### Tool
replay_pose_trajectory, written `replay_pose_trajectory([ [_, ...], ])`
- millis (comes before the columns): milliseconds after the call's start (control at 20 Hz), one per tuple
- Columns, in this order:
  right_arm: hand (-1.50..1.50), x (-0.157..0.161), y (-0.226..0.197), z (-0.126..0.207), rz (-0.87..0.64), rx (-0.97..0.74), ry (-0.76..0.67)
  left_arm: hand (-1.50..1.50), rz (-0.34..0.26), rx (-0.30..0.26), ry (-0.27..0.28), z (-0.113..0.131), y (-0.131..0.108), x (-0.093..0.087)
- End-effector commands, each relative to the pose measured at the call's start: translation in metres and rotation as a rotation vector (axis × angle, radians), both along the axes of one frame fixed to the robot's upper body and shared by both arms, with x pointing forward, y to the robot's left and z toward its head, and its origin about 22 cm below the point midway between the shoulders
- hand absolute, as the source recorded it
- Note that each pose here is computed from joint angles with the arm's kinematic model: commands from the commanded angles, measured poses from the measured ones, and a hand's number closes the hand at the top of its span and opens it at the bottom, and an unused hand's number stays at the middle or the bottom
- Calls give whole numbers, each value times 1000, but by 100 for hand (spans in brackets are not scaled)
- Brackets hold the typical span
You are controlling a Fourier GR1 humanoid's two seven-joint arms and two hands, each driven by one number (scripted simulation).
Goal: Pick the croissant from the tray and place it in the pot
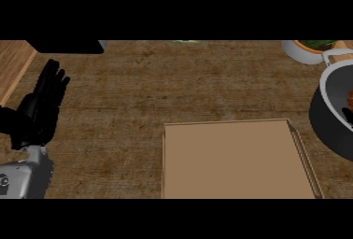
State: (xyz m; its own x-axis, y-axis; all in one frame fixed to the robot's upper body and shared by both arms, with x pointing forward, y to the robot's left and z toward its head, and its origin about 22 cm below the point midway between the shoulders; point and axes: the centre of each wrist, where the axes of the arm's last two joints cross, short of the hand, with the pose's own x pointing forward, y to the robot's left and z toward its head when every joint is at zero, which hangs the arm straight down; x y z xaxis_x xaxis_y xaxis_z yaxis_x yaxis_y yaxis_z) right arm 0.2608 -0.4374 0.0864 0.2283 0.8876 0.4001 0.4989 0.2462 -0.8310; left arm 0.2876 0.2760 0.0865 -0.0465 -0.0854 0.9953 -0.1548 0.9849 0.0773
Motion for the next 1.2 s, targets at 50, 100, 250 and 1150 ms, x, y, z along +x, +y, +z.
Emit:
replay_pose_trajectory([
  [50, 150, 23, -26, -24, 11, 52, 84, 0, 9, 9, -5, -1, 12, -1],
  [100, 150, 34, -15, -36, 9, 125, 101, 0, -3, 8, -10, 5, -6, -1],
  [250, -150, 34, -23, -54, -28, 241, 162, 0, -17, 0, -3, -2, -2, 7],
  [1150, -150, -7, -100, -49, 237, 791, -214, 0, 6, -3, 7, 2, -2, -11],
])
